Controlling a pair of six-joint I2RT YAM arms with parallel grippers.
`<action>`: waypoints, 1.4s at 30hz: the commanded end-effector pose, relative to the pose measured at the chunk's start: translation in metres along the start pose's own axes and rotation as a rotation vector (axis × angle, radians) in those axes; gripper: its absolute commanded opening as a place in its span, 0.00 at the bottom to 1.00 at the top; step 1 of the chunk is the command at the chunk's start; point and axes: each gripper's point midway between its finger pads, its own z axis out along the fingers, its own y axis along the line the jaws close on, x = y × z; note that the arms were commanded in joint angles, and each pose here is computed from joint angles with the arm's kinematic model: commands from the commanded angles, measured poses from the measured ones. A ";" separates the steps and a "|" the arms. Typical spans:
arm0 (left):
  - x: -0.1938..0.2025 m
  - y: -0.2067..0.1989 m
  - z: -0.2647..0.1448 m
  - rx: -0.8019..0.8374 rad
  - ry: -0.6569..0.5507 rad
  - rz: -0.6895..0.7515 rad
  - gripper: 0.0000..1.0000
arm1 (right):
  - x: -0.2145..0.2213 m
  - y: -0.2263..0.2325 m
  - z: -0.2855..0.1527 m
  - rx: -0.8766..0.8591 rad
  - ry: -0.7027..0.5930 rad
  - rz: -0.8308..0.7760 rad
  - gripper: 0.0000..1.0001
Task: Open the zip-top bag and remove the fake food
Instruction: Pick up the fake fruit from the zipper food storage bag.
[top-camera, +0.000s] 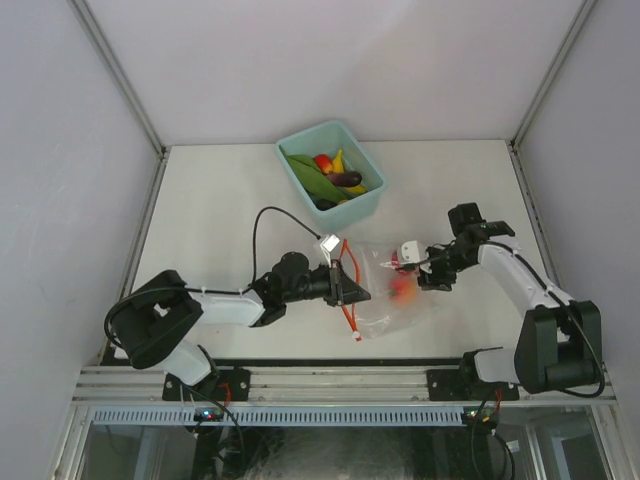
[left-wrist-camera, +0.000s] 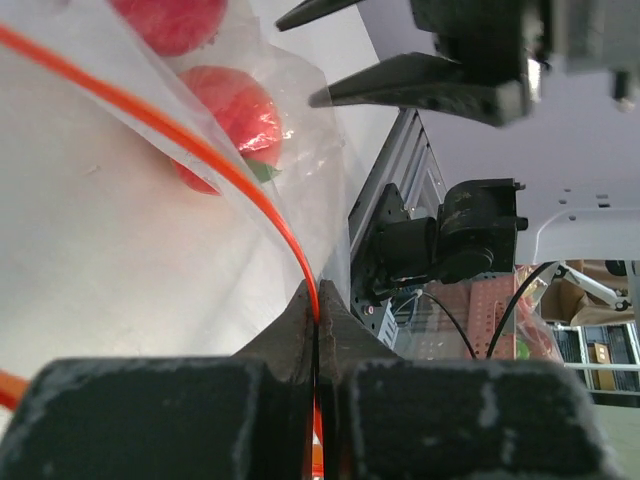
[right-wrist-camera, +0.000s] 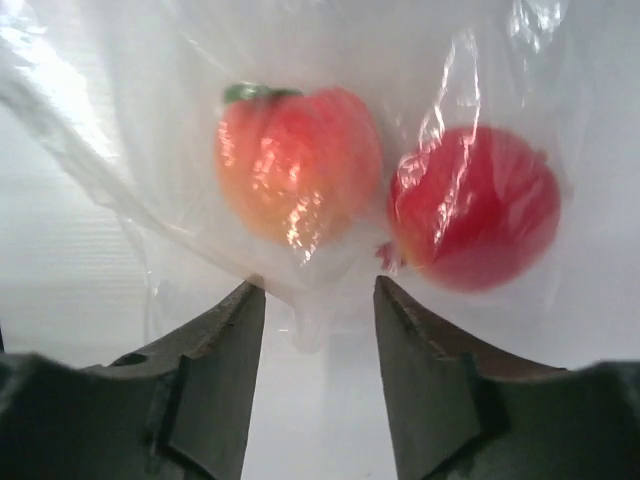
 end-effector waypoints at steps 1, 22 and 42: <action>-0.012 -0.021 0.009 0.050 0.002 0.022 0.00 | -0.039 0.015 -0.020 -0.013 -0.144 -0.151 0.56; -0.007 -0.020 0.013 0.060 0.034 0.018 0.00 | -0.004 0.009 0.036 -0.080 0.028 -0.165 0.37; -0.003 -0.010 0.017 0.039 0.048 0.005 0.00 | -0.052 0.016 0.050 -0.096 -0.064 -0.242 0.58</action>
